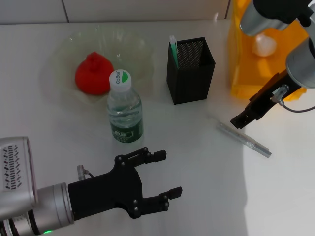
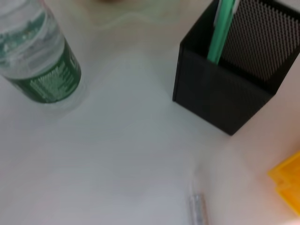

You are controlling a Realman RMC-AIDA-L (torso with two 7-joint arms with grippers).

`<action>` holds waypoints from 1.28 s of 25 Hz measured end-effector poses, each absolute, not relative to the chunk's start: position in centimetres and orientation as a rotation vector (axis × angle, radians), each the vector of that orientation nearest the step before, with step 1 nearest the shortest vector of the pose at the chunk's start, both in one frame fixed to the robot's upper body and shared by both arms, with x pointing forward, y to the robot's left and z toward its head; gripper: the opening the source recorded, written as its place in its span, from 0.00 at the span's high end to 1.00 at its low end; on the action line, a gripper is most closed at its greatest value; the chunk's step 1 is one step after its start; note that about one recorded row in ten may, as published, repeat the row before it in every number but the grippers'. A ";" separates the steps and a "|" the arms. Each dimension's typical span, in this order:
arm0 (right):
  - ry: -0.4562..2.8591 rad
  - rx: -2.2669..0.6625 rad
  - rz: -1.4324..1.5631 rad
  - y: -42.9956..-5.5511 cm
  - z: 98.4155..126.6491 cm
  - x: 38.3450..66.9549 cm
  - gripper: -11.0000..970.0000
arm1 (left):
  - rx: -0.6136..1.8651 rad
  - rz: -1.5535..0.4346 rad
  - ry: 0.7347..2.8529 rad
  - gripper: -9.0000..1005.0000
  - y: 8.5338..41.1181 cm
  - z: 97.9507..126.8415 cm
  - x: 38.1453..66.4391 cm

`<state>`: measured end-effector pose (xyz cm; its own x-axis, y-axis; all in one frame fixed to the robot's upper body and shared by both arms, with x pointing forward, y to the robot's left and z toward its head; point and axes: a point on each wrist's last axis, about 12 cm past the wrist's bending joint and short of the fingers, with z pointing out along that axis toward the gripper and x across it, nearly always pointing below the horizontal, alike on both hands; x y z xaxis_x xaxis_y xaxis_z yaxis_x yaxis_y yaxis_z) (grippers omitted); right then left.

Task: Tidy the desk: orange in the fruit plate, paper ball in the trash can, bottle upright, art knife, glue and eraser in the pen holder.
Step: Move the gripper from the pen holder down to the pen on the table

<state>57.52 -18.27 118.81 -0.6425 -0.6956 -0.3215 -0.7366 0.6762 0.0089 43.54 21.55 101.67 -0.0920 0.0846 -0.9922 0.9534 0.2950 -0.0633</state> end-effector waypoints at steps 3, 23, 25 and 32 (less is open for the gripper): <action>2.632 -1.172 0.197 -18.0 117.6 57.3 0.25 | 1.015 -0.993 1.465 0.21 21.6 101.7 43.5; 2.642 -1.186 0.174 -17.2 114.5 58.0 0.45 | 1.017 -0.990 1.474 0.21 21.6 101.5 43.4; 2.640 -1.189 0.169 -17.1 114.3 58.0 0.48 | 1.019 -0.990 1.473 0.21 21.6 101.5 43.4; 2.626 -1.200 0.153 -16.8 113.7 58.2 0.61 | 1.020 -0.989 1.473 0.21 21.6 101.5 43.5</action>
